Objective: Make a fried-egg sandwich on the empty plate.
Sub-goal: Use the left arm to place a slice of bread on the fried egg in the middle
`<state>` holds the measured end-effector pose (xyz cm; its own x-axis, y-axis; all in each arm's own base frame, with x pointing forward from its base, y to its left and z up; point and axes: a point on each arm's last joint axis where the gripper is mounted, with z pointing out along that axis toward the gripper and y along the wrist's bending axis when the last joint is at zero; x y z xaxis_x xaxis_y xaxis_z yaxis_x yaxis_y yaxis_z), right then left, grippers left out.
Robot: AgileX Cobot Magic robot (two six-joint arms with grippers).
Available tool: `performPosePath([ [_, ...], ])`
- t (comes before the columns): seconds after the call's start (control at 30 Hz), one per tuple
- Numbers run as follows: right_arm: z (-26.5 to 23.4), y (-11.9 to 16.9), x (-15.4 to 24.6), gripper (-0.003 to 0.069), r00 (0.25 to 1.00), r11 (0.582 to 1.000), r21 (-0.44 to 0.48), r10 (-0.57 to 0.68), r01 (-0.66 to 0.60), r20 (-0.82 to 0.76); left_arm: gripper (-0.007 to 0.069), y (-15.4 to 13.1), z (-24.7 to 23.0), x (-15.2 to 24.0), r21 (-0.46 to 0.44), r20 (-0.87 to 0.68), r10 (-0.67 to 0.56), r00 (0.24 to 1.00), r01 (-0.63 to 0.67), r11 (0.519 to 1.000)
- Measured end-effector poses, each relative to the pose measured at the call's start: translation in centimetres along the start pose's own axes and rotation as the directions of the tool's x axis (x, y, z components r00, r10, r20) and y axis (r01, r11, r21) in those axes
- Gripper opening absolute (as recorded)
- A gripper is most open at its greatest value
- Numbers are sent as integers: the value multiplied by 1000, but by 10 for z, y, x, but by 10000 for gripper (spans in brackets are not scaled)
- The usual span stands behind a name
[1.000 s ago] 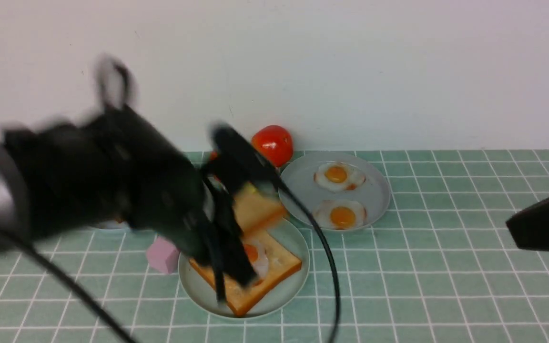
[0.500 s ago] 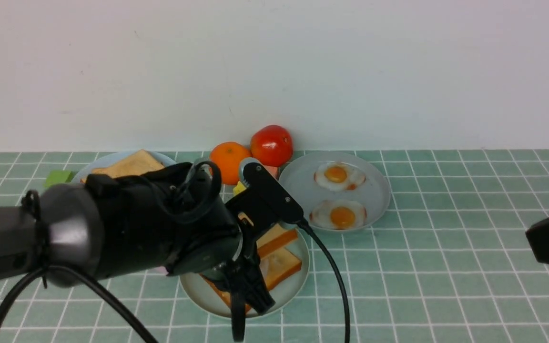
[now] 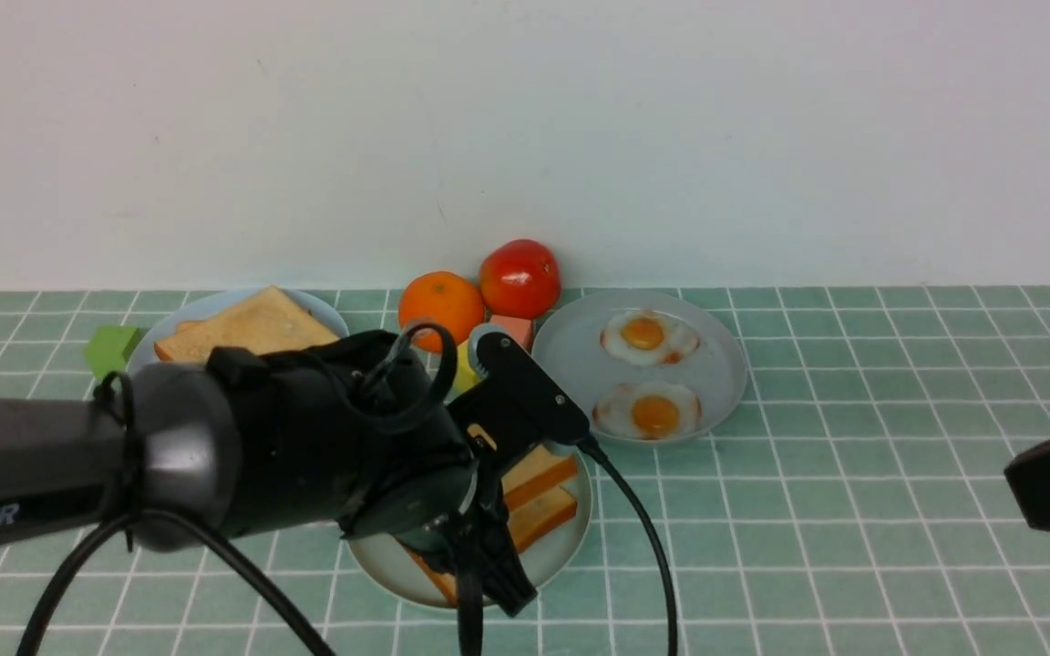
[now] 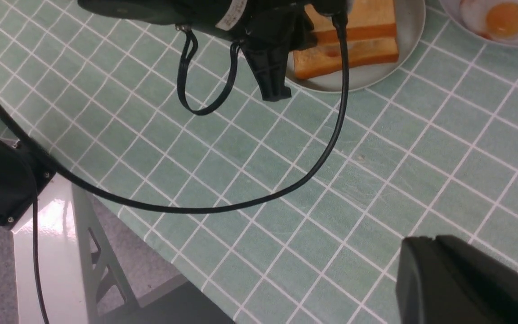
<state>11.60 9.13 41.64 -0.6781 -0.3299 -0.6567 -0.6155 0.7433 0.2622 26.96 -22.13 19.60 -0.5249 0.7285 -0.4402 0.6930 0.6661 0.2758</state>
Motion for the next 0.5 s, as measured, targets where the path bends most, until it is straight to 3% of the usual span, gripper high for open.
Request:
performPosePath([
  [0.2, 0, 1, 1, 42, 1000, 1000, -6, 1, -1, -13, 209, 0, 0, 0, 1, 1, -1, 1000, 1, 1000],
  [0.37, 0, 1, 1, 43, 1000, 1000, -8, 2, -2, -13, 352, 0, 0, -1, 2, 8, -1, 1000, 1, 1000],
  [0.5, 0, 1, 1, 47, 1000, 1000, -8, 2, -2, -13, 409, 0, 0, -1, 3, 10, -1, 1000, 1, 1000],
])
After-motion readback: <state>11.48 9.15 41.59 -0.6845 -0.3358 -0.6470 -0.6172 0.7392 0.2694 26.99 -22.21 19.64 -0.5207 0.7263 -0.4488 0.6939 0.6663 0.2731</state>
